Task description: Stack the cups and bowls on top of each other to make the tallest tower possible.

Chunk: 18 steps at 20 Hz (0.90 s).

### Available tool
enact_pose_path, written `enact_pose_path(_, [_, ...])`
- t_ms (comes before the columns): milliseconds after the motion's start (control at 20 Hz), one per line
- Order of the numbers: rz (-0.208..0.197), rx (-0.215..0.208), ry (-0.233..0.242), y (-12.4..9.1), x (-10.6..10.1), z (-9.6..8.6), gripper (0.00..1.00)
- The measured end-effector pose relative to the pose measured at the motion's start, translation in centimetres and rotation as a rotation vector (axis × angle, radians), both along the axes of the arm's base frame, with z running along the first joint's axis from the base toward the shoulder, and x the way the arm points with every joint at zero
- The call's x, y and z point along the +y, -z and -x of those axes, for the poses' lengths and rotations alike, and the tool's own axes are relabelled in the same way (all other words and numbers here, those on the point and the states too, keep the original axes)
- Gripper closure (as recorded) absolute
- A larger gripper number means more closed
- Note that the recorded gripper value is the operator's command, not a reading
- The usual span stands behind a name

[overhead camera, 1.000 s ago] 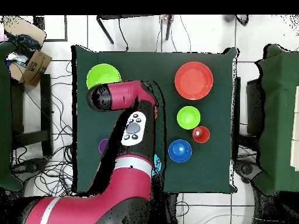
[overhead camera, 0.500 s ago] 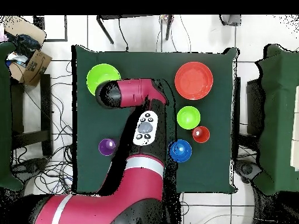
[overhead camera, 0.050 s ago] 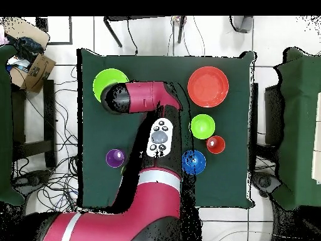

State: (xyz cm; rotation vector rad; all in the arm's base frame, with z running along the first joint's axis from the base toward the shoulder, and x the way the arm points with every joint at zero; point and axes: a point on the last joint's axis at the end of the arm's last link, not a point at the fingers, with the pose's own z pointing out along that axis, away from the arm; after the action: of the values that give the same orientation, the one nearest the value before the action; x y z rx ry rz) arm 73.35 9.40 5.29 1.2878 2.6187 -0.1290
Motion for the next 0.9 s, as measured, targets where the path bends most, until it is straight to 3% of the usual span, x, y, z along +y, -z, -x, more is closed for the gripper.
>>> enact_pose_path(500, [-0.063, -0.02, 0.042, -0.8, -1.7, -1.3, 0.0])
enact_pose_path(900, [-0.083, -0.043, 0.075, -0.7, -4.0, -2.1, 0.0])
